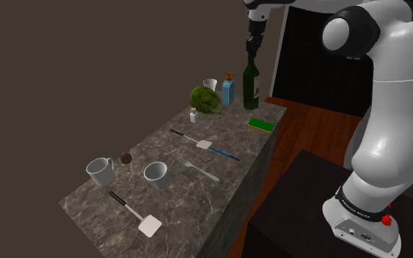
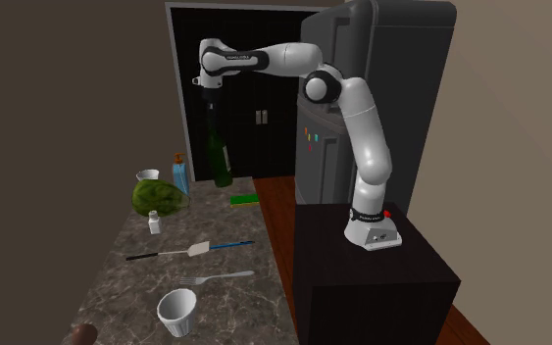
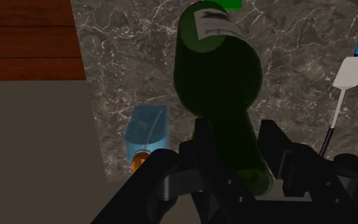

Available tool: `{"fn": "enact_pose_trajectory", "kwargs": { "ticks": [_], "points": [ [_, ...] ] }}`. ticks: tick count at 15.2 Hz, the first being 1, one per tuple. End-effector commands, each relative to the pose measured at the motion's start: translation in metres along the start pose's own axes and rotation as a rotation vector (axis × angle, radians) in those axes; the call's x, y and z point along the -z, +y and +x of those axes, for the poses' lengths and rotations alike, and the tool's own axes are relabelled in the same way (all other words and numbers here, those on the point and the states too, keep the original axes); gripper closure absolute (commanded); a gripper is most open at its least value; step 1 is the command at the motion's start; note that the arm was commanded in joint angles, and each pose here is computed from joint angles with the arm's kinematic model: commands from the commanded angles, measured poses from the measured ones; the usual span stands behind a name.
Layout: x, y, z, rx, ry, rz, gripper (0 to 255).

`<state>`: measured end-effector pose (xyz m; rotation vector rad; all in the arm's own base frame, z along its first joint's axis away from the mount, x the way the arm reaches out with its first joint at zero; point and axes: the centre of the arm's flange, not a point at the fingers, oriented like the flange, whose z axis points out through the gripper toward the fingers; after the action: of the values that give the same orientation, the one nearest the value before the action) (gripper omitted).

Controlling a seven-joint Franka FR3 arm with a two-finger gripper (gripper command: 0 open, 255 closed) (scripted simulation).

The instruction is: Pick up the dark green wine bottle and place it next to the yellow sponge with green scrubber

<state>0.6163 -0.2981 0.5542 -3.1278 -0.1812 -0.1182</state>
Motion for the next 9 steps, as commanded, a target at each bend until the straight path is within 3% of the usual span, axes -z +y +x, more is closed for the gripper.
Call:
{"fn": "enact_pose_trajectory", "kwargs": {
  "ticks": [1,3,9],
  "points": [
    [0.0,0.025,0.006,0.002,0.0,0.0,255],
    [0.0,0.044,0.011,0.002,0.0,0.0,255],
    [-0.032,0.044,0.008,0.002,0.0,0.0,255]
  ]
}}
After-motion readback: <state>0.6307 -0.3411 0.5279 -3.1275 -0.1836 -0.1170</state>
